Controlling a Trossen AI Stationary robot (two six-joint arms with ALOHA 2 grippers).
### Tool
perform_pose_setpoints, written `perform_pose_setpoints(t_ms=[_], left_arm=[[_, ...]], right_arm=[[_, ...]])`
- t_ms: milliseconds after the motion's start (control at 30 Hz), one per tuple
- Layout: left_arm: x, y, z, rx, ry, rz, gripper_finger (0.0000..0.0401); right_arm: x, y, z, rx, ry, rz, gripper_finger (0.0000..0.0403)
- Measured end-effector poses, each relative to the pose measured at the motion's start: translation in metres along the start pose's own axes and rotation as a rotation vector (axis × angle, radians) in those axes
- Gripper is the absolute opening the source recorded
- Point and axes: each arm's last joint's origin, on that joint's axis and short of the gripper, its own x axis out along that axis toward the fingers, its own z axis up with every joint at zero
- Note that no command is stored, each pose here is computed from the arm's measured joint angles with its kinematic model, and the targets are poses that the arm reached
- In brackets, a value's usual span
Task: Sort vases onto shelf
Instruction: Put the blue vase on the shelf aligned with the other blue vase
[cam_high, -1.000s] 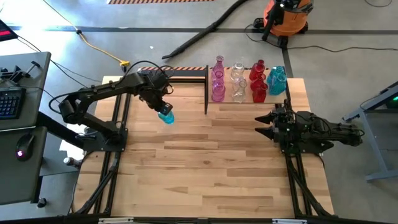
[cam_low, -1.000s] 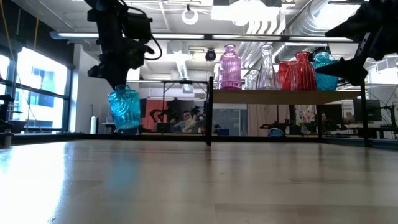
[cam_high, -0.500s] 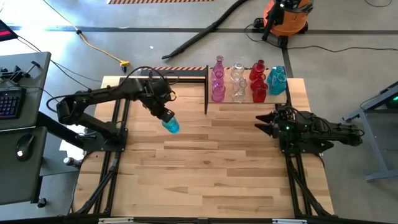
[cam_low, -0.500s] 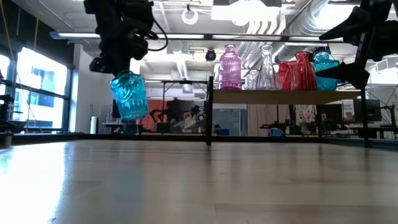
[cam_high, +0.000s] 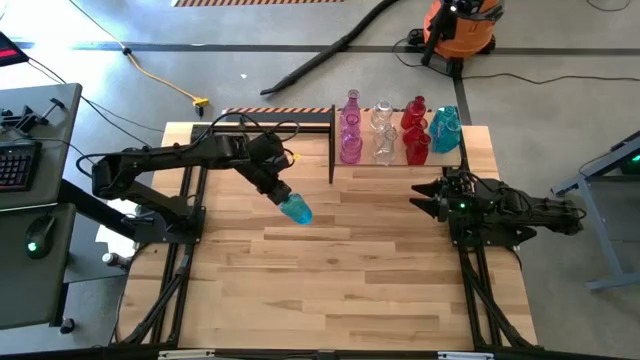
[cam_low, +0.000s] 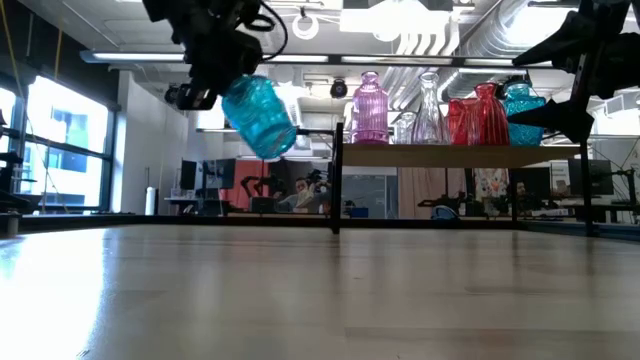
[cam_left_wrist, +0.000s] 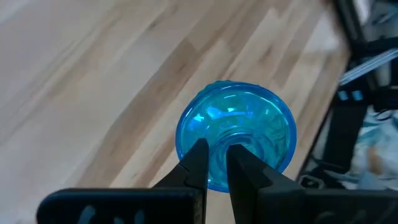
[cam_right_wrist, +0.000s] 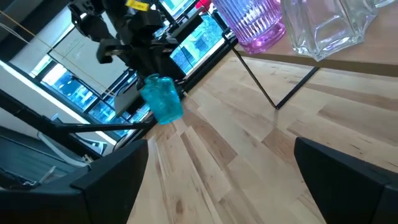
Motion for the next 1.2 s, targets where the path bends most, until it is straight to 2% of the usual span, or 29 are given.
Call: perform_pose_setpoints(t_ms=[100, 267, 700, 1000, 1200], left_arm=[[0.001, -0.007, 0.002, -0.01, -0.023, -0.053, 0.0022], [0.003, -0.021, 0.007, -0.02, -0.095, -0.153, 0.0021], [-0.002, -0.055, 0.019, -0.064, -0.26, -0.408, 0.0021], [-0.005, -0.066, 0.021, -0.078, -0.294, -0.492, 0.0021], [-0.004, -0.071, 0.018, -0.085, -0.283, -0.51, 0.0021]], right_arm=[[0.0, 0.0, 0.0, 0.004, -0.006, -0.006, 0.0385], [0.0, 0.0, 0.0, 0.097, -0.017, -0.016, 0.0385], [0.0, -0.001, 0.001, 0.207, -0.048, -0.043, 0.0385], [0.0, -0.001, 0.002, 0.247, -0.058, -0.035, 0.0385], [0.002, 0.009, 0.01, 0.277, -0.098, 0.078, 0.0385]])
